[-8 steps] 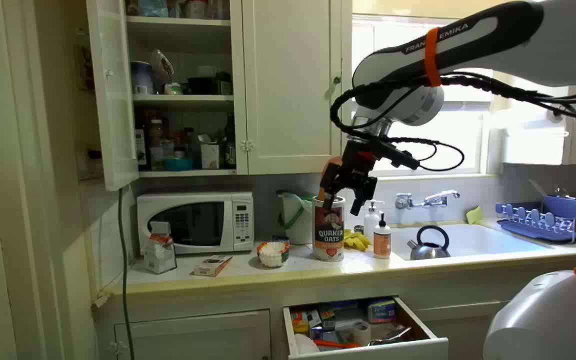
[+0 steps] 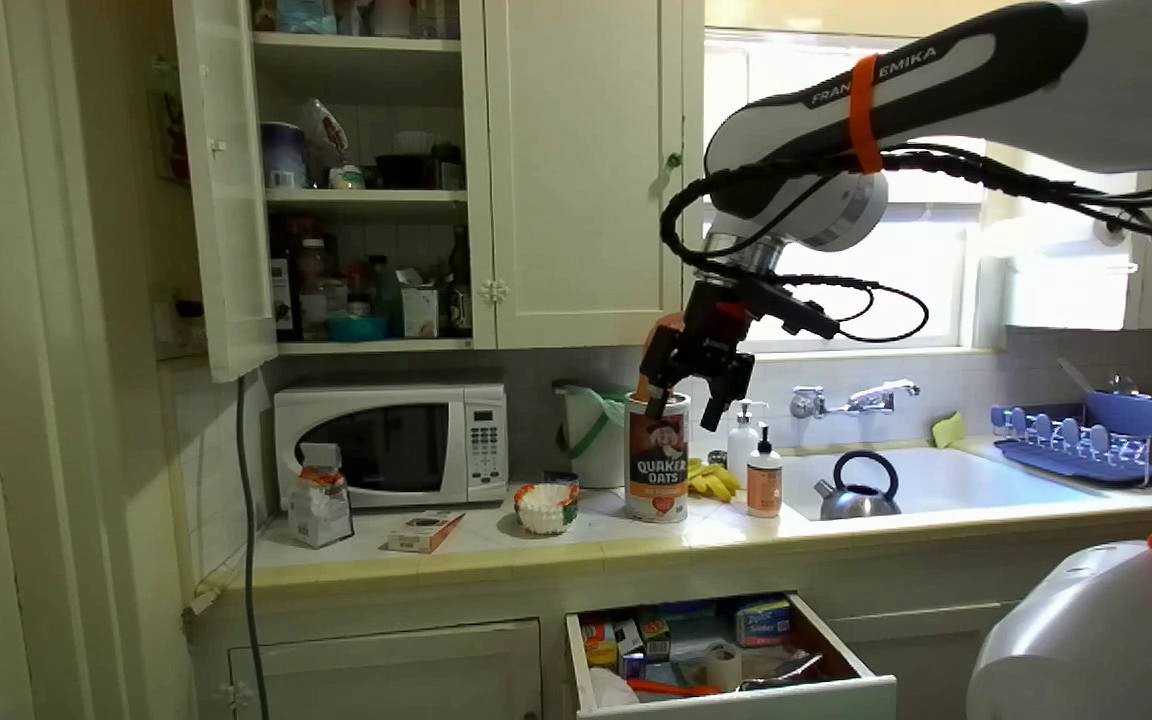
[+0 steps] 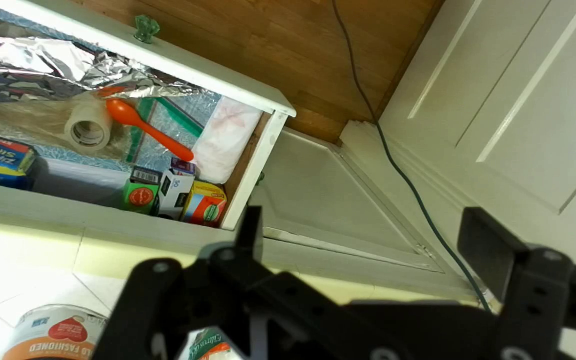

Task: Remove the tape from the open cabinet drawer and place it on the counter top

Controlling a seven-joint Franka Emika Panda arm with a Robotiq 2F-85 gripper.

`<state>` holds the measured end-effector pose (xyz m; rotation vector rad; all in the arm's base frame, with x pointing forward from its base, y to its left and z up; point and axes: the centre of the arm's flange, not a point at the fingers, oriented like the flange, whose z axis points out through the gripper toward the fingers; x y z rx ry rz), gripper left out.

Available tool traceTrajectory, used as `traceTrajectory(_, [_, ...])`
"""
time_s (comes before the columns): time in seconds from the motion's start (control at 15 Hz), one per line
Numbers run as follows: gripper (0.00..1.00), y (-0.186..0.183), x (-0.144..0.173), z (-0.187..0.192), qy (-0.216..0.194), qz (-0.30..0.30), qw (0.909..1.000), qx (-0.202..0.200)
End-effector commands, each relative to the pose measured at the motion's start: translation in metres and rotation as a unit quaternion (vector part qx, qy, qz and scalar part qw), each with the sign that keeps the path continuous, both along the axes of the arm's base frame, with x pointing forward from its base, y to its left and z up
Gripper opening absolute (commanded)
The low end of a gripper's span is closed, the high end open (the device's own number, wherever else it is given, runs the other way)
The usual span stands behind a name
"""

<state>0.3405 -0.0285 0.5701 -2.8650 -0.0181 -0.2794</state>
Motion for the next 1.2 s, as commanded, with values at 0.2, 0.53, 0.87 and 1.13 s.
traceTrajectory(0.2, [1.0,0.0,0.0,0.0,0.0,0.0,1.0,0.0])
traceTrajectory(0.53, [1.0,0.0,0.0,0.0,0.0,0.0,1.0,0.0])
traceTrajectory(0.87, [1.0,0.0,0.0,0.0,0.0,0.0,1.0,0.0])
traceTrajectory(1.13, [1.0,-0.01,0.004,-0.018,-0.002,-0.008,0.9999,0.006])
